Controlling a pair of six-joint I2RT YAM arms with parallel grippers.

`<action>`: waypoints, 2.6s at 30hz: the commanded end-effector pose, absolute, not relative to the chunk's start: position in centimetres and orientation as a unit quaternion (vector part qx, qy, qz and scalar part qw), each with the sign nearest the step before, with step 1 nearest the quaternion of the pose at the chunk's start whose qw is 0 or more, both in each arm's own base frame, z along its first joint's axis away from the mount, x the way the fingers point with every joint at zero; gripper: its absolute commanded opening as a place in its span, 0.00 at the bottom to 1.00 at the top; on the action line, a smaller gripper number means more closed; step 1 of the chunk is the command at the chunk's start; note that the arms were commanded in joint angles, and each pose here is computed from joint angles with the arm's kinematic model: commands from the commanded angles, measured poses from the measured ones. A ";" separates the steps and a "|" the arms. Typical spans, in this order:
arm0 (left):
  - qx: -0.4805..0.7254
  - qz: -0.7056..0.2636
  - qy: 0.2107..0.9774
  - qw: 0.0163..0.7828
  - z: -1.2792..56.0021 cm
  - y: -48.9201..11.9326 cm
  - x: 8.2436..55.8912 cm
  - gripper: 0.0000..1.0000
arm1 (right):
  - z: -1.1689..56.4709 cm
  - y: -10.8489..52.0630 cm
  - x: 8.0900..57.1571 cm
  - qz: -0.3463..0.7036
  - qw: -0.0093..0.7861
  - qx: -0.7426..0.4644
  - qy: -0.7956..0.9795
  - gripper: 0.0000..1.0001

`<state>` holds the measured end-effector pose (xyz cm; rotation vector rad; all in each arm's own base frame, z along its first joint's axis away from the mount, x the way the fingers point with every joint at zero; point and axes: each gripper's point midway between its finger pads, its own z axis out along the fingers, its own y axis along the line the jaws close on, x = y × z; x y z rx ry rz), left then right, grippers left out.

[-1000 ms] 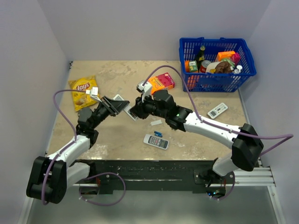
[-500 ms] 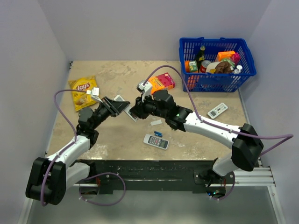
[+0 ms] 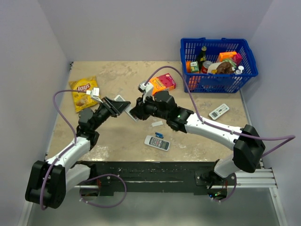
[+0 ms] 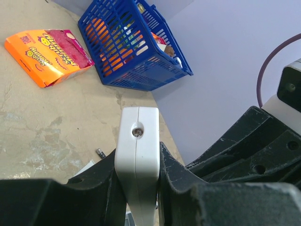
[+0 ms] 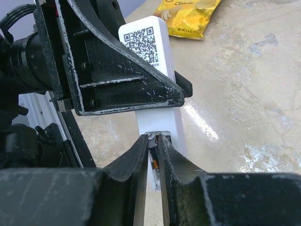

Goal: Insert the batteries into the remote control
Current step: Load the battery into the remote control.

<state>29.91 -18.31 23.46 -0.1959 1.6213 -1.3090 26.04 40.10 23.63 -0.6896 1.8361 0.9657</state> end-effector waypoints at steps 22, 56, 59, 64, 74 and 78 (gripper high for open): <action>-0.134 -0.441 0.632 0.623 25.6 -15.1 30.6 0.00 | 27.6 40.3 27.6 0.408 0.494 -0.115 0.759 0.28; -0.153 -0.421 0.621 0.643 25.7 -14.2 30.0 0.00 | 27.0 43.3 26.9 0.430 0.496 -0.090 0.749 0.28; -0.153 -0.420 0.620 0.645 25.8 -14.2 30.0 0.00 | 26.9 43.4 26.8 0.429 0.495 -0.091 0.750 0.27; -0.153 -0.419 0.618 0.647 26.0 -14.1 29.9 0.00 | 26.3 43.6 26.9 0.423 0.494 -0.090 0.754 0.24; -0.151 -0.418 0.616 0.651 26.4 -14.1 29.9 0.00 | 25.9 43.9 27.0 0.421 0.493 -0.088 0.756 0.21; -0.147 -0.419 0.614 0.653 26.6 -14.2 29.8 0.00 | 25.8 44.1 27.1 0.423 0.492 -0.089 0.756 0.21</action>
